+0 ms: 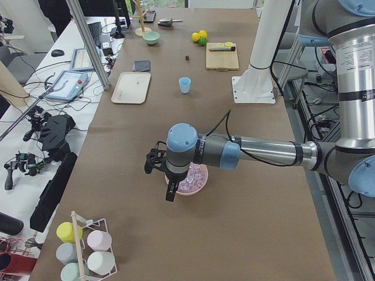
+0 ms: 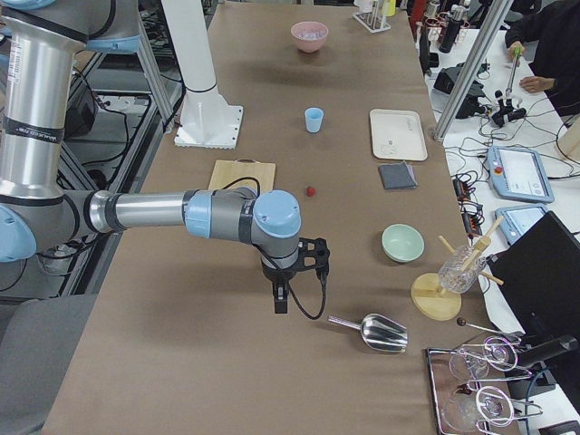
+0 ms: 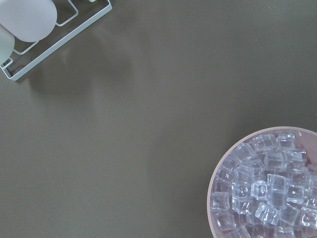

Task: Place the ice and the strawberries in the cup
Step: 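Move the left gripper over the pink bowl of ice cubes, then lower the left gripper into the bowl and grasp an ice cube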

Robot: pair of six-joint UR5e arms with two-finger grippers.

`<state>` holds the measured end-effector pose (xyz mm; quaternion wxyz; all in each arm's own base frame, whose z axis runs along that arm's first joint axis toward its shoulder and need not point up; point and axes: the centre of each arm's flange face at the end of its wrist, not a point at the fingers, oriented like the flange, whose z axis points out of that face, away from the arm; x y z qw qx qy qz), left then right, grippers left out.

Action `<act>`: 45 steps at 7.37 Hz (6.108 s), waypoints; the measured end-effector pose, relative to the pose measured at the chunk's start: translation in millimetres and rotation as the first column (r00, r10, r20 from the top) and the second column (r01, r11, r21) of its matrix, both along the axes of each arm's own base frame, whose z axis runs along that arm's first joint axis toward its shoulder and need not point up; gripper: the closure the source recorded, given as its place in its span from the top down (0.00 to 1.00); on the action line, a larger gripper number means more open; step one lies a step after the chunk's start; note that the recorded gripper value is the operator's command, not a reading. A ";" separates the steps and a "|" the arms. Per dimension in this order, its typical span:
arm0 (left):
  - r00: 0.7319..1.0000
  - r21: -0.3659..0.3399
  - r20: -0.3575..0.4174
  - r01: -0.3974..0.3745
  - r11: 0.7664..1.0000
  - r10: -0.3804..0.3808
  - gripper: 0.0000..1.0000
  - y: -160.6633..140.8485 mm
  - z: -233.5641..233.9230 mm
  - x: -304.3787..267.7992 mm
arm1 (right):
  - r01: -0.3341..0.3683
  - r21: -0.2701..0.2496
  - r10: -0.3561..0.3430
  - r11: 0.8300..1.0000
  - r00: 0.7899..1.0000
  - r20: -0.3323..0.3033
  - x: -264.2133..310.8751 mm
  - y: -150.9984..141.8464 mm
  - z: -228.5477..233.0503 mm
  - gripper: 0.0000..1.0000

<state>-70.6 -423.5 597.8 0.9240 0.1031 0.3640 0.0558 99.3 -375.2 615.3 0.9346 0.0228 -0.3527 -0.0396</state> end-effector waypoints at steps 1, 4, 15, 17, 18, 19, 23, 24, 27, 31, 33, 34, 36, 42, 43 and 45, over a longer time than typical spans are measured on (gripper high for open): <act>1.000 0.002 -0.001 0.000 1.000 0.000 0.98 -0.2 -1.5 0.7 | 0.000 -0.001 0.000 1.000 1.000 0.000 0.0 0.2 0.2 1.00; 1.000 0.009 -0.012 -0.011 1.000 0.011 0.98 6.3 -5.2 4.1 | -0.002 -0.005 0.002 1.000 1.000 0.002 0.0 1.4 1.2 1.00; 0.999 0.021 -0.037 -0.034 0.999 0.035 0.98 19.8 -9.4 15.9 | 0.000 -0.010 0.001 1.000 0.999 0.046 -3.5 9.4 3.5 1.00; 0.999 -0.011 -0.044 -0.002 1.000 0.002 0.98 20.3 -7.6 19.9 | -0.001 -0.014 0.003 1.000 0.997 0.072 -5.7 13.9 6.1 1.00; 0.998 -0.030 -0.057 0.028 0.999 -0.030 0.98 17.6 -9.4 31.2 | -0.003 -0.015 0.004 1.000 0.996 0.092 -7.2 15.1 6.1 1.00; 0.996 -0.047 -0.075 0.054 0.997 -0.057 0.98 14.2 -8.3 49.0 | -0.005 -0.017 0.006 1.000 0.994 0.110 -8.6 16.4 6.3 1.00; 0.989 -0.090 -0.120 0.071 0.993 -0.082 0.97 11.1 1.8 101.7 | -0.006 -0.020 0.009 1.000 0.992 0.126 -9.9 19.0 7.3 1.00; 0.990 -0.095 -0.121 0.063 0.993 -0.074 0.96 11.6 4.1 111.9 | -0.006 -0.021 0.009 1.000 0.992 0.128 -10.1 19.0 7.5 1.00; 0.992 -0.082 -0.115 0.041 0.996 -0.050 0.80 15.2 14.8 147.2 | -0.009 -0.027 0.013 1.000 0.992 0.129 -10.3 19.1 8.2 1.00; 0.992 -0.055 -0.123 0.008 0.998 -0.015 0.78 29.2 28.0 161.8 | -0.011 -0.032 0.015 0.999 0.992 0.129 -10.5 19.3 9.2 1.00; 0.992 -0.052 -0.124 -0.018 0.999 0.011 0.78 32.1 28.3 171.8 | -0.011 -0.034 0.015 0.999 0.991 0.129 -10.6 19.3 10.1 1.00; 0.992 -0.051 -0.123 -0.026 0.998 0.019 0.78 33.1 28.8 174.8 | -0.011 -0.034 0.015 0.999 0.991 0.129 -10.6 19.3 10.3 1.00; 0.992 -0.054 -0.122 -0.042 0.998 0.035 0.71 35.0 30.7 181.0 | -0.011 -0.034 0.016 0.999 0.991 0.129 -10.6 19.2 10.3 1.00; 0.992 -0.061 -0.117 -0.064 0.996 0.056 0.76 36.3 35.7 190.2 | -0.012 -0.034 0.016 0.999 0.991 0.129 -10.6 18.6 9.9 1.00; 0.992 -0.059 -0.112 -0.065 0.996 0.058 0.76 35.8 36.4 191.9 | -0.012 -0.034 0.016 0.999 0.991 0.129 -10.6 18.6 9.9 1.00; 0.992 -0.054 -0.106 -0.070 0.996 0.064 0.76 35.3 36.4 196.5 | -0.012 -0.033 0.017 0.999 0.991 0.129 -10.4 18.9 9.5 1.00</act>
